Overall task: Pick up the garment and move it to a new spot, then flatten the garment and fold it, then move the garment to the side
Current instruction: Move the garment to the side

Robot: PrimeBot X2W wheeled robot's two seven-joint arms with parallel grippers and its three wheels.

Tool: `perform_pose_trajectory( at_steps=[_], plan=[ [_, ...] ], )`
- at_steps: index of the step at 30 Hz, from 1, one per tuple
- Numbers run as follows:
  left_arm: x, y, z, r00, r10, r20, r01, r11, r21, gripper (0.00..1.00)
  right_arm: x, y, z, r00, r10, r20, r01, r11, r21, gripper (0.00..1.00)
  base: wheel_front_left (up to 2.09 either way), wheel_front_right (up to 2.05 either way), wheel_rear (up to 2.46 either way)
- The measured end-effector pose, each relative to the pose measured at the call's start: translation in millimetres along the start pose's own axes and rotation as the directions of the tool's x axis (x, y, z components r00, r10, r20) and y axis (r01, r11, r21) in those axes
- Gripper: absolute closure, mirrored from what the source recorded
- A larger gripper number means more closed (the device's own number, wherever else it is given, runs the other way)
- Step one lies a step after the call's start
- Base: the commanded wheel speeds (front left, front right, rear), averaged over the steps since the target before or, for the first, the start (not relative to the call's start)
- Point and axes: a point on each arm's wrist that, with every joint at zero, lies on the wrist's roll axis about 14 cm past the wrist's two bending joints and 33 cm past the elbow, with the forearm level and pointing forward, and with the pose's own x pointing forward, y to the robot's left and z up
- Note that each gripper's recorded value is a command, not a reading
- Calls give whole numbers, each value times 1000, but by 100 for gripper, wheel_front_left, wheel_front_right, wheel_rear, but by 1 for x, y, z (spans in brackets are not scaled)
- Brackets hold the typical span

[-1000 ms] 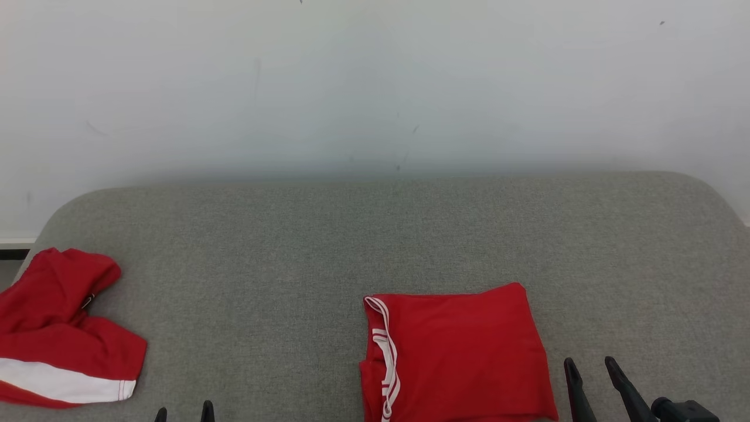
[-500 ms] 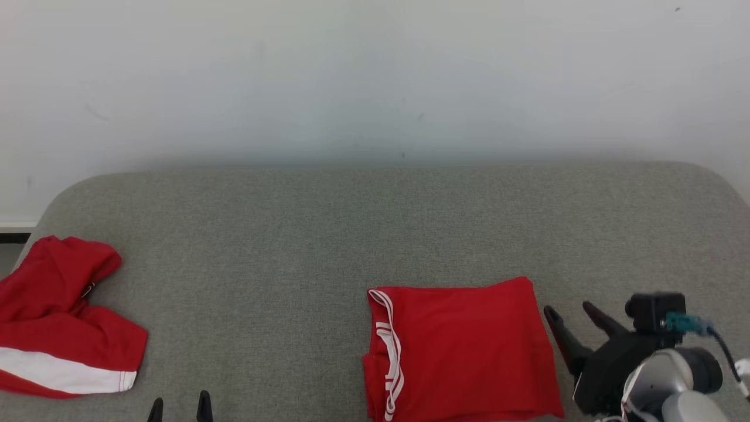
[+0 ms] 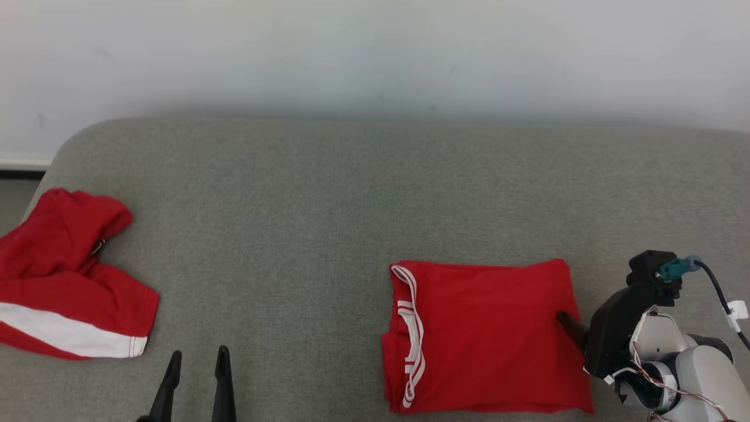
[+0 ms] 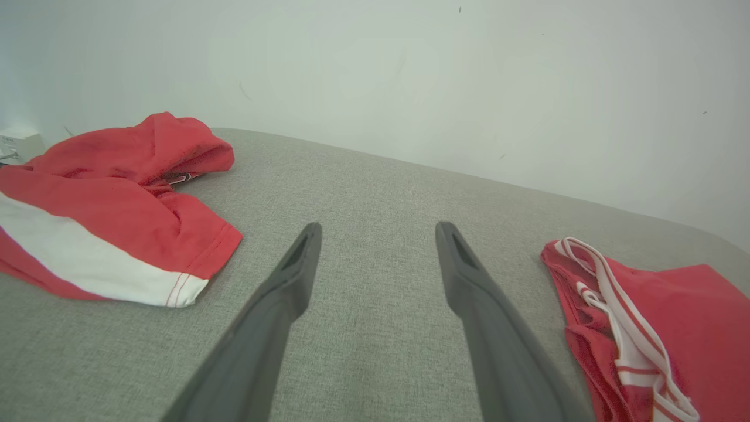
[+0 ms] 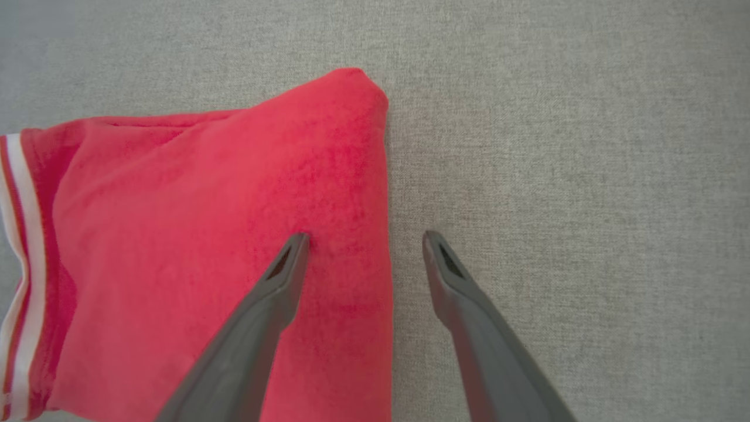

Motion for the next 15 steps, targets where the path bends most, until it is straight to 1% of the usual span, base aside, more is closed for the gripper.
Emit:
perform_pose_trajectory(
  at_steps=[5,9,12,13,14,15],
  plan=[
    [7,5,-4,1000,18,-12,-18,1000,1,0,19,1,-20,992,-5,-123,7,1000,12,0,0,0,0],
    [9,10,-7,999,38,-23,-38,999,6,0,28,8,-32,979,12,-203,-9,1000,13,0,0,0,0],
    [10,15,-10,998,55,-35,-55,998,9,0,34,11,-37,968,4,-253,-12,999,-31,0,0,0,0],
    [10,16,-11,998,57,-38,-57,998,10,0,35,11,-37,966,-1,-259,-12,999,-49,51,0,0,0],
    [11,16,-12,997,59,-39,-59,998,10,0,36,11,-37,964,-3,-265,-16,997,-70,73,0,0,0],
    [12,17,-12,997,60,-38,-60,998,11,0,37,12,-36,963,-6,-269,-20,995,-96,100,0,0,0]
  ],
)
